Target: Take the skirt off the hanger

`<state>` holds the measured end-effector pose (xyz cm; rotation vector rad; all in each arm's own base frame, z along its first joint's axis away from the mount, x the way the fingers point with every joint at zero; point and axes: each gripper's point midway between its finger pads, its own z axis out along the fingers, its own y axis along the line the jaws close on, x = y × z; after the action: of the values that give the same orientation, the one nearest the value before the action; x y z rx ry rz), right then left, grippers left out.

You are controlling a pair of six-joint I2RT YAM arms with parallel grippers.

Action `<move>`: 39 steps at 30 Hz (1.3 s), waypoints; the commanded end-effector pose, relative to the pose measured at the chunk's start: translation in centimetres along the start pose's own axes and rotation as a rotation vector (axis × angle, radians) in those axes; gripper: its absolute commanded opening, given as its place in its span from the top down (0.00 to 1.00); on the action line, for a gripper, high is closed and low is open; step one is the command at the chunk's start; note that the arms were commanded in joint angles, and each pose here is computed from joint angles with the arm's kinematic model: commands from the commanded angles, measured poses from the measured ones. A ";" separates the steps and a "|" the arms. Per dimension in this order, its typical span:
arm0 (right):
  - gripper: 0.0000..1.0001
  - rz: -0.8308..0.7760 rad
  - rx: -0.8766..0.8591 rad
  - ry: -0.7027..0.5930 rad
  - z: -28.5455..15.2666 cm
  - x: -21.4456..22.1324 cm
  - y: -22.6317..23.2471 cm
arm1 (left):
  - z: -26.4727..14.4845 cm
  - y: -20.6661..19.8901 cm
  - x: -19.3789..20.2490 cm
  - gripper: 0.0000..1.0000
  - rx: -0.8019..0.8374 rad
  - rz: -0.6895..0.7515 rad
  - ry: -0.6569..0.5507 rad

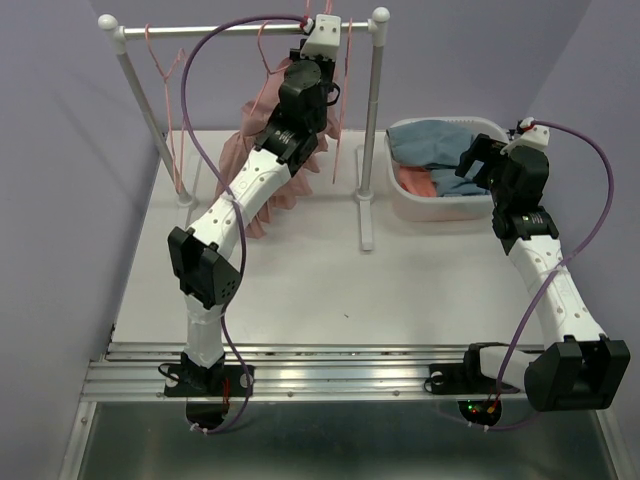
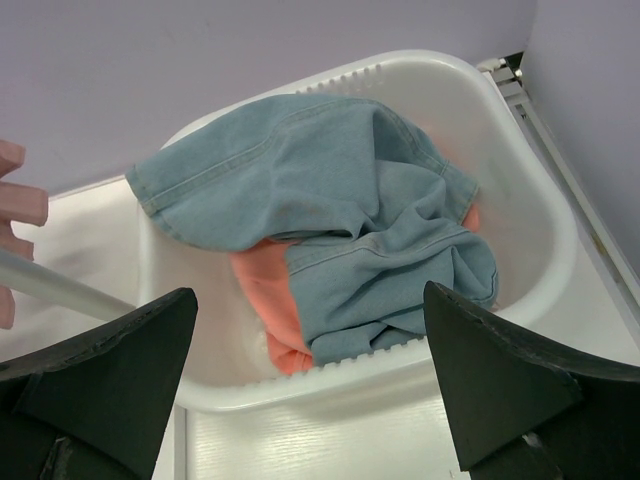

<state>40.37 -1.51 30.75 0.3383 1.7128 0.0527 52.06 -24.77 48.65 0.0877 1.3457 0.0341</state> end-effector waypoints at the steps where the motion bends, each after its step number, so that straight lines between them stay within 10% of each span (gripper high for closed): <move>1: 0.00 0.010 -0.018 -0.074 -0.5 -2.1 0.3 | -0.5 0.6 -1.5 1.00 -0.004 -0.064 -0.040; 24: 0.00 0.018 -0.039 -0.100 -1.6 -2.9 0.6 | -1.6 0.4 1.1 0.91 0.008 -0.103 0.035; 27: 0.00 0.017 -0.047 -0.104 -1.8 -3.1 0.7 | -1.9 0.6 0.7 0.68 0.004 -0.117 0.033; 39: 0.00 0.019 -0.063 -0.106 -2.0 -3.3 1.0 | -3.7 0.2 -1.3 0.38 0.052 -0.134 0.016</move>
<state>39.44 -1.10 31.75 0.3189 1.6853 0.0789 50.90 -25.18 45.02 0.0631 1.4438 -0.0590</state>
